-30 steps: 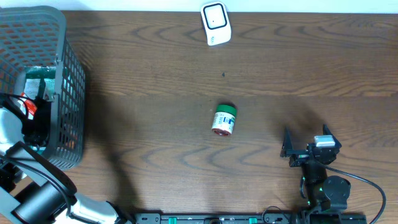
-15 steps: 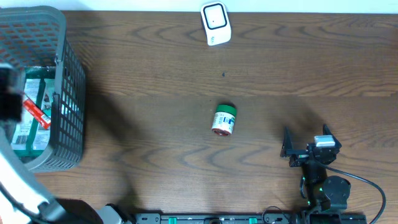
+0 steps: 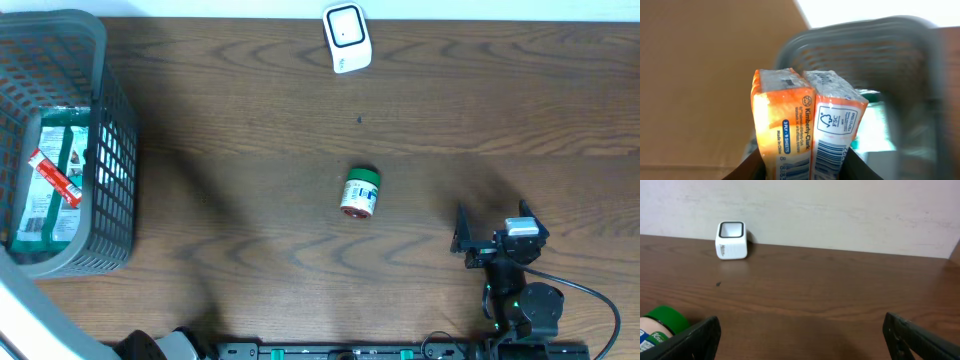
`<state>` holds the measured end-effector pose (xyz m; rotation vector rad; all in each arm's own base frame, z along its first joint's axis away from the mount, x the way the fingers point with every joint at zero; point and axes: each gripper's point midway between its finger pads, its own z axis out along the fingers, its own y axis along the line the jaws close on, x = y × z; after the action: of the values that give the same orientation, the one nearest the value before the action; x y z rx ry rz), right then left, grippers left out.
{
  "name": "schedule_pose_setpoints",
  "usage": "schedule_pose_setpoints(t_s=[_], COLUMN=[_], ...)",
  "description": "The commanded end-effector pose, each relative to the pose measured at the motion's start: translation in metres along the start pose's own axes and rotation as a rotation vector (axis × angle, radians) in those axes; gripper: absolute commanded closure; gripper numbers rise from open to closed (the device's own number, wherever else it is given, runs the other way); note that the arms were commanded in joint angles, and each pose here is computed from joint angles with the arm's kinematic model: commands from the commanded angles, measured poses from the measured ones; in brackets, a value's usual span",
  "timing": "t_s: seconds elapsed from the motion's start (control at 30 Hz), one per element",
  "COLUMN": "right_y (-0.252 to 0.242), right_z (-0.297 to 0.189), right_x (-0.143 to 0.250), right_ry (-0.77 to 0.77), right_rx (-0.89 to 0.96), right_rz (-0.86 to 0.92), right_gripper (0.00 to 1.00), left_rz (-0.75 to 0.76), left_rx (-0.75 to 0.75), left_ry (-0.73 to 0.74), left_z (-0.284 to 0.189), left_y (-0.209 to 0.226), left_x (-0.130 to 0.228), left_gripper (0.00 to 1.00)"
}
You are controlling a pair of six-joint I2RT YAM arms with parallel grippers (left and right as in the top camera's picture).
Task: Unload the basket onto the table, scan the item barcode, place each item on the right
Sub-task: 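Lift the orange boxes out of the basket toward the scanner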
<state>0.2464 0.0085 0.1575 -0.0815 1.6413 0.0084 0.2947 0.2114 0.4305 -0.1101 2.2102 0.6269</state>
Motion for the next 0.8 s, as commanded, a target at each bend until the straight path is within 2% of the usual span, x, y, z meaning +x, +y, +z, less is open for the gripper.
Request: schedule_pose_setpoints(t_s=[0.0, 0.2, 0.3, 0.53, 0.77], right_y=[-0.002, -0.002, -0.002, -0.002, -0.002], right_z=[0.0, 0.0, 0.0, 0.0, 0.0], right_x=[0.0, 0.0, 0.0, 0.0, 0.0], right_ry=[-0.001, 0.0, 0.0, -0.001, 0.0], right_rx=[0.008, 0.008, 0.008, 0.008, 0.008], right_rz=[-0.011, -0.011, -0.011, -0.012, -0.011], right_gripper=[0.01, 0.01, 0.01, 0.01, 0.01], left_rz=[-0.058, -0.1, -0.16, -0.022, 0.019], left_rx=[0.091, 0.289, 0.393, 0.633, 0.807], left_ry=[-0.038, -0.038, 0.032, 0.25, 0.423], left_z=[-0.014, -0.038, -0.046, -0.058, -0.049], left_y=[-0.036, -0.111, -0.15, -0.249, -0.317], left_x=[-0.019, -0.035, -0.028, 0.002, 0.02], left_gripper=[0.66, 0.66, 0.66, 0.66, 0.66])
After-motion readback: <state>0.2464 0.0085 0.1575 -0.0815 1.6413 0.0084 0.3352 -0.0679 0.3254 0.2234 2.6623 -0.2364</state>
